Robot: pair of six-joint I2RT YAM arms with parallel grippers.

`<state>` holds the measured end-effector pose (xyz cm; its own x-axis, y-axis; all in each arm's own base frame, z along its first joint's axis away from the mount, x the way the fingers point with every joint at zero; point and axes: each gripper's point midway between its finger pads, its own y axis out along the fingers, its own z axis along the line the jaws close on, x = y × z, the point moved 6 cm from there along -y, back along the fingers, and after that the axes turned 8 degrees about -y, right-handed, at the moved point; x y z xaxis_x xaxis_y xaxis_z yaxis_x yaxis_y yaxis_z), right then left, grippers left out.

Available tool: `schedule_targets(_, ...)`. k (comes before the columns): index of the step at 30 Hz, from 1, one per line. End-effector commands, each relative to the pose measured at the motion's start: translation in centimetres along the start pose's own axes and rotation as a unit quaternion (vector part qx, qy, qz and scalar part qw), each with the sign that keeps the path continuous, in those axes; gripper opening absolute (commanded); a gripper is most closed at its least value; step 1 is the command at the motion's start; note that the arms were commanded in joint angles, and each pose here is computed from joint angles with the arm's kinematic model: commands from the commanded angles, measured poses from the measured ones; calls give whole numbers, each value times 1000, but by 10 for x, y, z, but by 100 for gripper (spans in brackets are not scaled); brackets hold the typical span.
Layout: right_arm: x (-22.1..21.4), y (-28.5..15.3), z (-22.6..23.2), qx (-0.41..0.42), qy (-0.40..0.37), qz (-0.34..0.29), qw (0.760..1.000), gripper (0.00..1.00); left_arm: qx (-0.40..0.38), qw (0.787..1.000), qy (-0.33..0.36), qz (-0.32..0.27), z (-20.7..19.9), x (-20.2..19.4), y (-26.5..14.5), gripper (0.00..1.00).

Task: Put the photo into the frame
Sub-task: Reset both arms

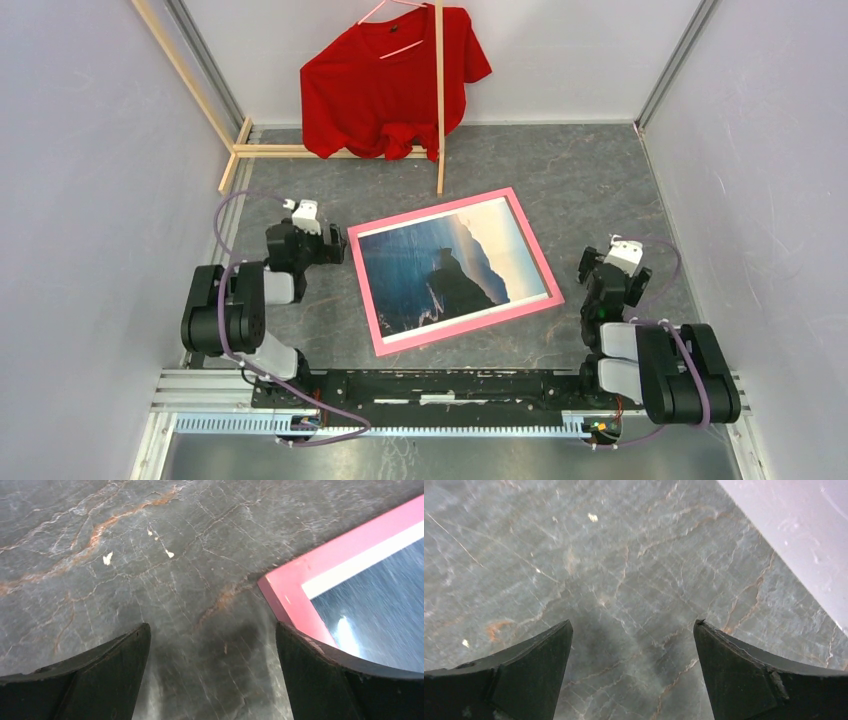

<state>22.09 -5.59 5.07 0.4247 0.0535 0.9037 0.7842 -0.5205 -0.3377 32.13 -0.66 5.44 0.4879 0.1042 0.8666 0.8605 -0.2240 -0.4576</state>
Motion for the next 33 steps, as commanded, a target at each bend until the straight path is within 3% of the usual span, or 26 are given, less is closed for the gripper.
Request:
schedule_targets(1, 33, -8, -5, -2, 23, -136, 990, 98, -28, 983, 36, -178, -15, 41, -24, 100)
schedule_targets(5, 38, -21, 12, 61, -44, -181, 981, 98, -17, 975, 44, -216, -15, 37, -32, 100)
schedule_targets(7, 42, -22, 16, 66, -62, -202, 975, 98, -13, 981, 44, -186, -16, 25, -27, 100)
schedule_targets(9, 36, -16, 23, 74, -71, -168, 980, 98, -16, 979, 48, -197, -19, 32, -27, 100)
schedule_targets(33, 39, -18, 20, 69, -68, -179, 979, 98, -13, 979, 45, -200, -18, 31, -28, 100)
